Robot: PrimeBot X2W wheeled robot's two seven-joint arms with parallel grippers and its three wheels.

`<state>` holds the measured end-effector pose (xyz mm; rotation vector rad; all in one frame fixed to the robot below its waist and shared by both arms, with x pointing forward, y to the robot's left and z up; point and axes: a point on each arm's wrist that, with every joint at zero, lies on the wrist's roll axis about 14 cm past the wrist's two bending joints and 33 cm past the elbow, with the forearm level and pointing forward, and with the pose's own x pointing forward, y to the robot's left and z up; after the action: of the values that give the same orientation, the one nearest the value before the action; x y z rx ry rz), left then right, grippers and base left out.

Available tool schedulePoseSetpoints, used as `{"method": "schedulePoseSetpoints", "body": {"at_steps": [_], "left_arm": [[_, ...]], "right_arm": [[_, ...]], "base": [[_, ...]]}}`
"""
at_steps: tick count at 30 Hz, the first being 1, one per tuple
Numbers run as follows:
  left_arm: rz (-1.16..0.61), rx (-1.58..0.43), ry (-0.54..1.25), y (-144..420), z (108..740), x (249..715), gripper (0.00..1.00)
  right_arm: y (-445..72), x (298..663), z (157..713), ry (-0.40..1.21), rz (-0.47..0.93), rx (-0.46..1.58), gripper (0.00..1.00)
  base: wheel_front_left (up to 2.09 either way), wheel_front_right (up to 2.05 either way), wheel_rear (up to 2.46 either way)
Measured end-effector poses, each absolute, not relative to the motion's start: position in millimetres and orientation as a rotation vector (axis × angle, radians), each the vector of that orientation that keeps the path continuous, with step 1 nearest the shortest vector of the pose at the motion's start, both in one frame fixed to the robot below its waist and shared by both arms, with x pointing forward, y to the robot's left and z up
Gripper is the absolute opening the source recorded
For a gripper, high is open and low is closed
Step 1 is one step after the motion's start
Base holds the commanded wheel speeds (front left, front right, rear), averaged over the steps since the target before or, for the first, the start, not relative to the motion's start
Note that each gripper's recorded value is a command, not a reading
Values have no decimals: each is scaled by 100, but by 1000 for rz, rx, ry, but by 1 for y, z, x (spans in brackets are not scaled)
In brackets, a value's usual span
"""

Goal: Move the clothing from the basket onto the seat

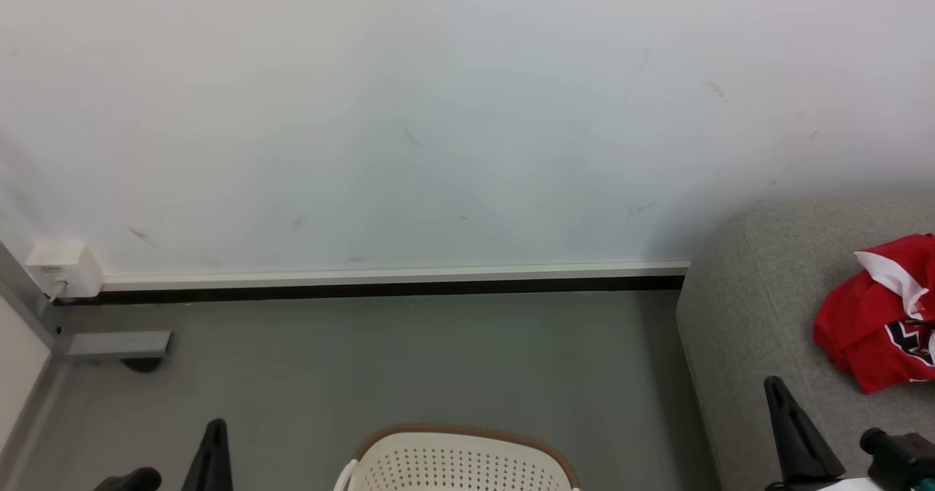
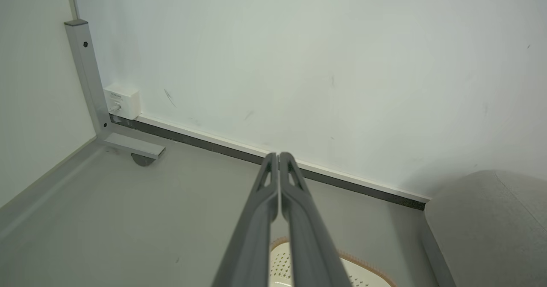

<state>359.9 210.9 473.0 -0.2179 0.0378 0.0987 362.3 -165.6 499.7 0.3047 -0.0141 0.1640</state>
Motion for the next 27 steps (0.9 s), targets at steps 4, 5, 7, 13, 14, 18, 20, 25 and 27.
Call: {"method": "schedulePoseSetpoints", "body": {"at_steps": [4, 5, 7, 13, 14, 18, 20, 25, 27], "left_arm": [[109, -297, 40, 212, 473, 360, 0], [113, -314, 41, 212, 473, 360, 0], [118, -352, 42, 213, 473, 361, 0], [127, -452, 42, 213, 474, 362, 0], [129, -473, 40, 213, 475, 363, 0], [130, -538, 41, 213, 476, 365, 0], [132, -567, 44, 213, 475, 365, 0], [135, -643, 47, 213, 476, 366, 0], [137, -677, 44, 213, 476, 367, 0]], "right_arm": [[-171, 364, 499, -4, 138, 371, 0], [-172, 364, 499, 0, 133, 385, 0], [-173, 365, 498, 6, 122, 419, 0], [-177, 367, 497, 16, 93, 520, 0], [-178, 367, 497, 17, 89, 534, 0], [-180, 368, 496, 25, 74, 594, 0], [-182, 369, 497, 26, 66, 621, 0], [-185, 370, 496, 30, 48, 691, 0], [-186, 371, 496, 33, 44, 720, 0]], "base": [[0, 0, 0], [0, 0, 0], [0, 0, 0], [0, 0, 0], [0, 0, 0], [0, 0, 0], [0, 0, 0], [0, 0, 0], [0, 0, 0]]}}
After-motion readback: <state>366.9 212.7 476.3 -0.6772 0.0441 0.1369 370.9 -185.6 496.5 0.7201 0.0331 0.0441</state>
